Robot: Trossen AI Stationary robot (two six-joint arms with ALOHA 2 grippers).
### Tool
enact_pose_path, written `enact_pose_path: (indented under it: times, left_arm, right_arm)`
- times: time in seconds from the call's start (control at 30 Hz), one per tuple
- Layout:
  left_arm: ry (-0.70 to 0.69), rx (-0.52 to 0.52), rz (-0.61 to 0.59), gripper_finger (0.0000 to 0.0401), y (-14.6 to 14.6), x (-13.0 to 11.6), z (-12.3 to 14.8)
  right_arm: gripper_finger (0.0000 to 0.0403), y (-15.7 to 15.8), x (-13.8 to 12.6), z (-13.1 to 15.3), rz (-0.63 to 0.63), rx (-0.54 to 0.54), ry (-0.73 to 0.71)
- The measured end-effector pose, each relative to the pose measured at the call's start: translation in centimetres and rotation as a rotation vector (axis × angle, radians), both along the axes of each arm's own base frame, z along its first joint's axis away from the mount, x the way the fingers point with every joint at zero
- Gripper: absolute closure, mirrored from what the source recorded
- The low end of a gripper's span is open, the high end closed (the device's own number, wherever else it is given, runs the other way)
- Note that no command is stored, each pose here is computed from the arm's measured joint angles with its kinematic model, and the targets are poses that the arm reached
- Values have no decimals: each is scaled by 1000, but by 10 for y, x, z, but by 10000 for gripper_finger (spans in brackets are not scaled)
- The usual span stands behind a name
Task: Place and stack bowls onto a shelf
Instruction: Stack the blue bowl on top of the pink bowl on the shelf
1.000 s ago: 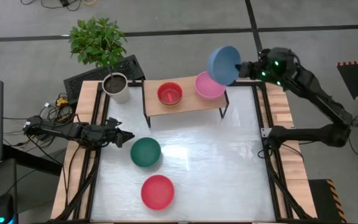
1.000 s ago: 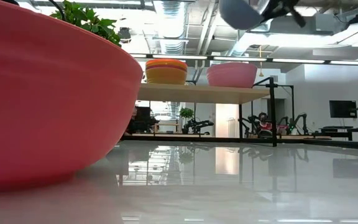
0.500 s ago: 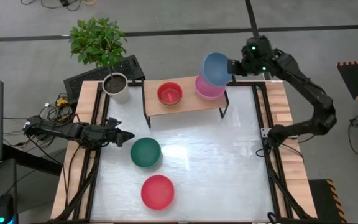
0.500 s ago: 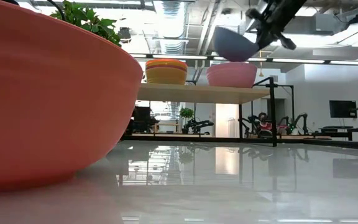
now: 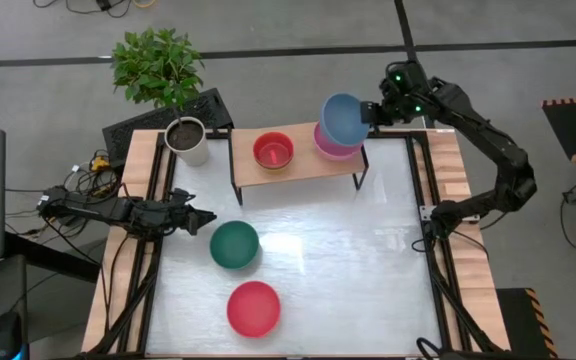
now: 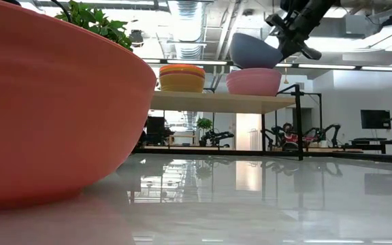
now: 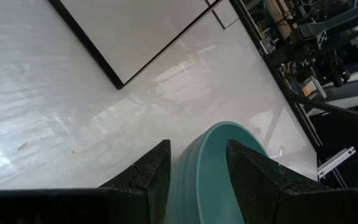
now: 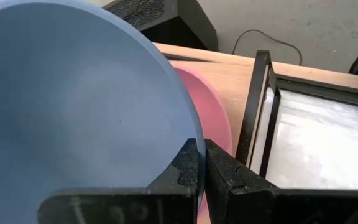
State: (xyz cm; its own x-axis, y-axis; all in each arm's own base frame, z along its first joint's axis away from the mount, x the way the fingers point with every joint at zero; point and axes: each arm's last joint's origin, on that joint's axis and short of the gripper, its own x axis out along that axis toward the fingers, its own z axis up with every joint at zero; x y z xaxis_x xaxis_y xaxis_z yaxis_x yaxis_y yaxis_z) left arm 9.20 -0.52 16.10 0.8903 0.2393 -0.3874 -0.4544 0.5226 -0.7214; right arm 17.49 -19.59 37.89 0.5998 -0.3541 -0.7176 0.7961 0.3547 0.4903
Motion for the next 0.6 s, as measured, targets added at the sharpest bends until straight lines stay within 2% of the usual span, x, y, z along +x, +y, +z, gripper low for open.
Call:
enact_pose_path:
  times: [0.6]
  left_arm:
    - [0,0,1,262,0,0,0]
  right_arm:
    - [353,2,-1,-2,35,4,29]
